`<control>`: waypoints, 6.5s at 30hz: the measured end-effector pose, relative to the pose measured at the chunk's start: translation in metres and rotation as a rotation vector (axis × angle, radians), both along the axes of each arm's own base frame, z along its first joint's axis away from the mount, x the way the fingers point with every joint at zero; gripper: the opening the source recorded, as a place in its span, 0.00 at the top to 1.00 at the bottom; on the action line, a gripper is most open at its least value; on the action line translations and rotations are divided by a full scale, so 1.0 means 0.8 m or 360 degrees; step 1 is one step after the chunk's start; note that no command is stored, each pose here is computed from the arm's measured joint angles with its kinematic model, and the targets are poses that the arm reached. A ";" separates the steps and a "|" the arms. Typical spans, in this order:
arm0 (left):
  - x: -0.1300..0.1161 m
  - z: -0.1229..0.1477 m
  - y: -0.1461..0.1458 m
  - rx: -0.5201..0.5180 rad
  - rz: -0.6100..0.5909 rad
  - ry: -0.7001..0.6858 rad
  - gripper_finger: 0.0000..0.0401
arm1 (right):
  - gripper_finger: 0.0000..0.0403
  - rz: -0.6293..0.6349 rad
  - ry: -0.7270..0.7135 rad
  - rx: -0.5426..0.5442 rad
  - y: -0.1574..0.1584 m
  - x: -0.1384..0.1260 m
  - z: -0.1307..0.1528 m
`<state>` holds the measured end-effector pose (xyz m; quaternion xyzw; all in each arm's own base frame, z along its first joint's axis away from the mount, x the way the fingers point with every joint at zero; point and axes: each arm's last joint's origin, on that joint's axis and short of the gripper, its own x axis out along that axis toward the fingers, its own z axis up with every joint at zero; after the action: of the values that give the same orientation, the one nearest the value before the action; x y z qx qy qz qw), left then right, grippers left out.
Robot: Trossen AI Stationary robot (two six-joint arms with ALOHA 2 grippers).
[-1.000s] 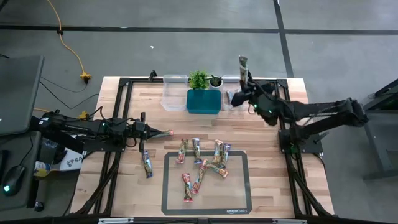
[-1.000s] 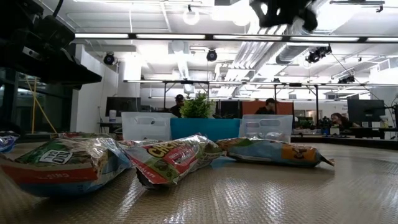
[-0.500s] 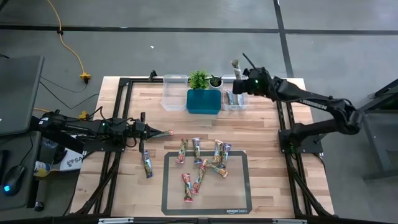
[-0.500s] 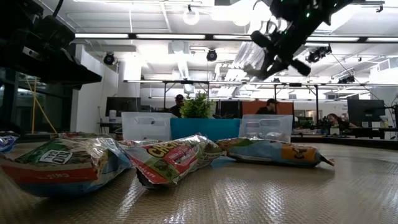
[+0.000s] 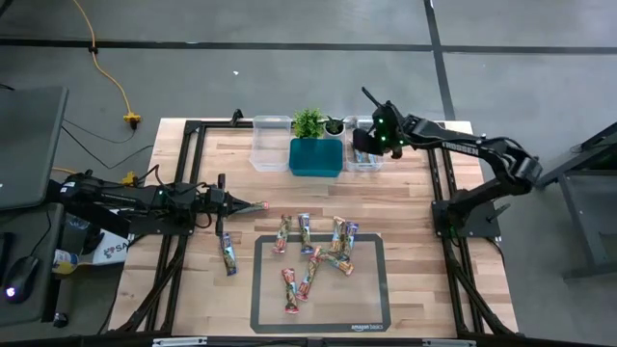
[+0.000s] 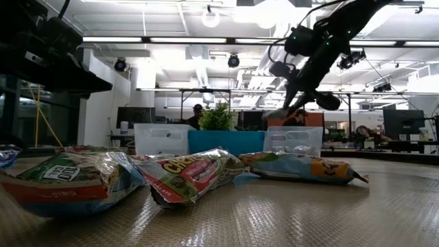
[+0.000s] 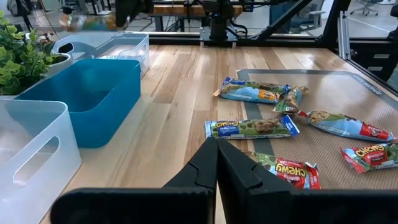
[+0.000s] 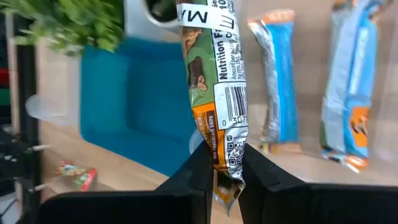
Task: Pick and place Granola Bars by type
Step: Put the yellow granola bar into the right transparent bin
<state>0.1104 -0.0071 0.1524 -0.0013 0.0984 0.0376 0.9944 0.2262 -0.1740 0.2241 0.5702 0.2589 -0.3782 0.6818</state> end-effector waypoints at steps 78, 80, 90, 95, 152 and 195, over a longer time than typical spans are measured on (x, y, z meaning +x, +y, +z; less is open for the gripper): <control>0.000 0.000 0.000 0.0000 0.0000 0.0001 1.00 | 0.70 0.0984 -0.0624 -0.0579 0.060 0.053 0.053; 0.000 0.000 0.000 0.0000 0.0001 0.0000 1.00 | 0.70 0.0999 -0.0645 -0.0634 0.076 0.055 0.063; 0.000 0.000 0.000 0.0000 0.0000 0.0001 1.00 | 0.70 0.1075 -0.0711 -0.0847 0.165 0.062 0.103; 0.000 0.000 0.000 0.0000 0.0000 0.0001 1.00 | 0.70 0.1120 -0.0669 -0.0999 0.204 0.068 0.136; 0.000 0.000 0.000 0.0002 0.0012 0.0000 1.00 | 0.53 0.1828 0.0494 -0.0421 0.382 0.173 -0.030; 0.000 0.000 0.000 0.0003 0.0012 0.0000 1.00 | 0.74 0.1548 0.0766 -0.0267 0.418 0.173 -0.105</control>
<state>0.1103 -0.0068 0.1523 -0.0007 0.0983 0.0414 0.9943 0.3649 0.1607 0.1398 0.2258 0.6102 -0.1586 0.7427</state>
